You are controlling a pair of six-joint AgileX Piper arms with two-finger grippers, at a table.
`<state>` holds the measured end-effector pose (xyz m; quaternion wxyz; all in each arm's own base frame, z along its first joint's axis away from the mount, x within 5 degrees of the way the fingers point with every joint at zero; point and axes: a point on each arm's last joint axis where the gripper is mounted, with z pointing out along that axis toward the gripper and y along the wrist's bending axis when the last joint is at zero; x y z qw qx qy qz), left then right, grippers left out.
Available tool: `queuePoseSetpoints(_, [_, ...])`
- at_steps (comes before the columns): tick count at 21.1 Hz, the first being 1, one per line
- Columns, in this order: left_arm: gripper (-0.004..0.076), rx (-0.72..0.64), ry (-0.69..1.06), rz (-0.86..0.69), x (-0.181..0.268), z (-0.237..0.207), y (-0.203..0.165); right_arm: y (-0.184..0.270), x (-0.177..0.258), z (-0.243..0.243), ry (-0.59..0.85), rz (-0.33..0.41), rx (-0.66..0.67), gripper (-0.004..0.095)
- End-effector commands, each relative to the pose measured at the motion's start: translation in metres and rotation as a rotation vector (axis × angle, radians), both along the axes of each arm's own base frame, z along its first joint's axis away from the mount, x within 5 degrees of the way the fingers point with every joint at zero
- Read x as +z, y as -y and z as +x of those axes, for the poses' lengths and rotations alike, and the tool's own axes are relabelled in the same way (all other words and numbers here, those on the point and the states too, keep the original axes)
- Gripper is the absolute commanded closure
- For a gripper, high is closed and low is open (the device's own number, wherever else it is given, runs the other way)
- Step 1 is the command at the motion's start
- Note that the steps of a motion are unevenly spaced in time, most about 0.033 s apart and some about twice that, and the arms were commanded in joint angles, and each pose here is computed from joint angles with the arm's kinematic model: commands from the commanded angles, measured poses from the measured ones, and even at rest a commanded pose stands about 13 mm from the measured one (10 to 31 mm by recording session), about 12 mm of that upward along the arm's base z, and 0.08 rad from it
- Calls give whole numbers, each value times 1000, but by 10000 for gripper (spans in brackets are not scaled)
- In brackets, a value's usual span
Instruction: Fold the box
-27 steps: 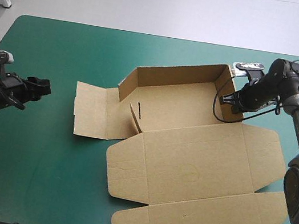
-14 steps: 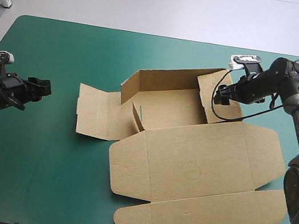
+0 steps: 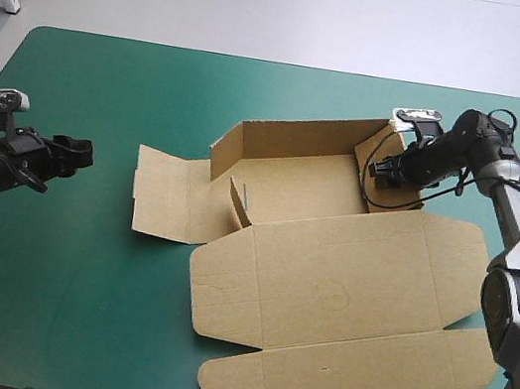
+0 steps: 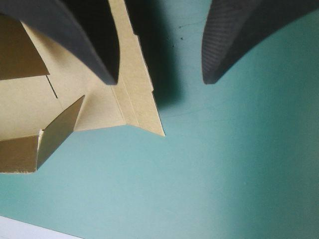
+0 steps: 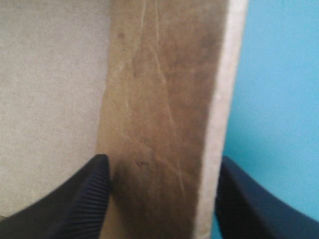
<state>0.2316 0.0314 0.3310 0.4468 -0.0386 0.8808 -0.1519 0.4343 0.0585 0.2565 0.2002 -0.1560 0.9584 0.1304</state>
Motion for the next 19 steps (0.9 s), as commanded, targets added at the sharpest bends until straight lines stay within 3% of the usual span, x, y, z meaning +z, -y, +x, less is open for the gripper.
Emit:
queuePoseSetpoints(1, [357, 13, 74, -23, 16, 0, 3, 0, 34, -2, 124, 15, 1, 750])
queuePoseSetpoints(3, [357, 10, 71, -24, 16, -1, 3, 0, 34, -3, 131, 0, 32, 934])
queuePoseSetpoints(12, [357, -1, 73, -23, 16, 0, 5, 5, 37, -1, 148, -79, 52, 917])
queuePoseSetpoints(19, [357, -5, 75, -17, 16, 0, 5, 3, 97, -3, 228, -41, 27, 926])
